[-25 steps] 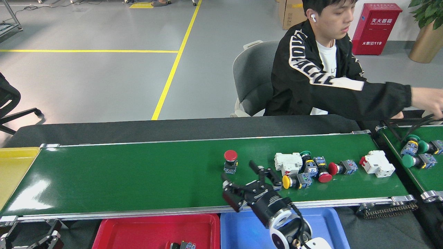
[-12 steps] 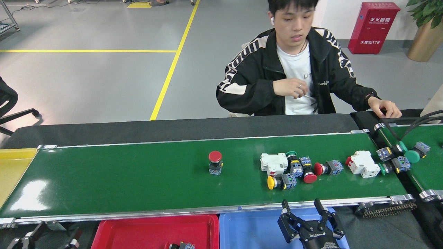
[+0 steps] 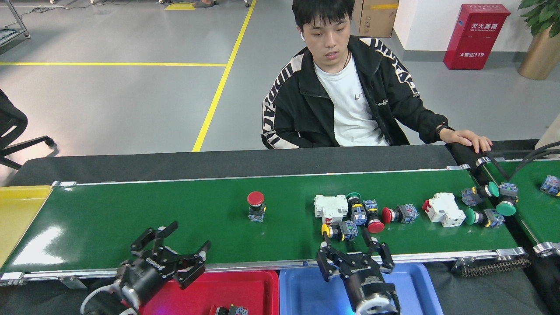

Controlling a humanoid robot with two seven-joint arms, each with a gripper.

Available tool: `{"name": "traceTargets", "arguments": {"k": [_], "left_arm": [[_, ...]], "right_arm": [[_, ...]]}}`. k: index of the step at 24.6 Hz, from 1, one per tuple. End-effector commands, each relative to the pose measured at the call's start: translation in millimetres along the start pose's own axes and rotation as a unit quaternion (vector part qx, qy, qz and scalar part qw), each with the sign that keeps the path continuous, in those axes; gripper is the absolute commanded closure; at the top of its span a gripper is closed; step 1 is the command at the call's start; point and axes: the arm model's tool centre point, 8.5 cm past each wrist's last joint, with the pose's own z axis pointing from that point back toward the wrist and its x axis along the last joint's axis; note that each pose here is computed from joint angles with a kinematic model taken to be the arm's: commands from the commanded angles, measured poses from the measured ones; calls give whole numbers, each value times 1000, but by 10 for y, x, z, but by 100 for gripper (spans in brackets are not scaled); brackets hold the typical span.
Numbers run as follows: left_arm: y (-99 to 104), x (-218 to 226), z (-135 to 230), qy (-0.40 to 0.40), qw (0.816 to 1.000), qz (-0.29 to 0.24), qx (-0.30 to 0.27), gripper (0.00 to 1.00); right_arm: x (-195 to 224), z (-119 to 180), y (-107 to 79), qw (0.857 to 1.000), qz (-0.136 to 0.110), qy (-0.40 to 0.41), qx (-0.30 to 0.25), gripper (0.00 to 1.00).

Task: Pick switch part from conveyor to tray
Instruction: 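Grasp the red push button with the left gripper and drop it into the red tray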

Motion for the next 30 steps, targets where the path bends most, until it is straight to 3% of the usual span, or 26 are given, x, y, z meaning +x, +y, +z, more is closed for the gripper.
{"name": "traceTargets", "arguments": {"k": [1,10,12,15,17,20,22,24,28,30], "left_arm": [[107,-71,-137,26,1000,0,3,0],[96,-71,-531,25,999,36,-19,0],[161,-35,-610,29,998,45,-14,0],[166,-35,-651,36,998,51,-15,2],[152,-39,-654,36,998,51,-18,7],[78,-65,-660,40,997,54,-30,21],[39,-107,-653,43,997,53,-34,65],[35,-145,-632,43,997,53,-32,91],[11,-213,-517,45,997,64,-22,94],[-73,-366,-274,51,996,74,-12,94]], "right_arm": [[68,-65,30,1000,2,5,8,0],[121,-343,49,999,26,3,27,0],[187,-376,30,999,34,-5,24,5],[221,-383,21,999,35,-17,23,29],[247,-379,22,998,40,-41,22,53],[303,-375,21,996,42,-76,23,84],[315,-372,8,995,43,-85,16,92],[343,-360,-18,995,41,-95,10,93],[385,-333,-25,993,40,-112,6,94],[420,-311,-108,992,37,-120,-10,94]]}}
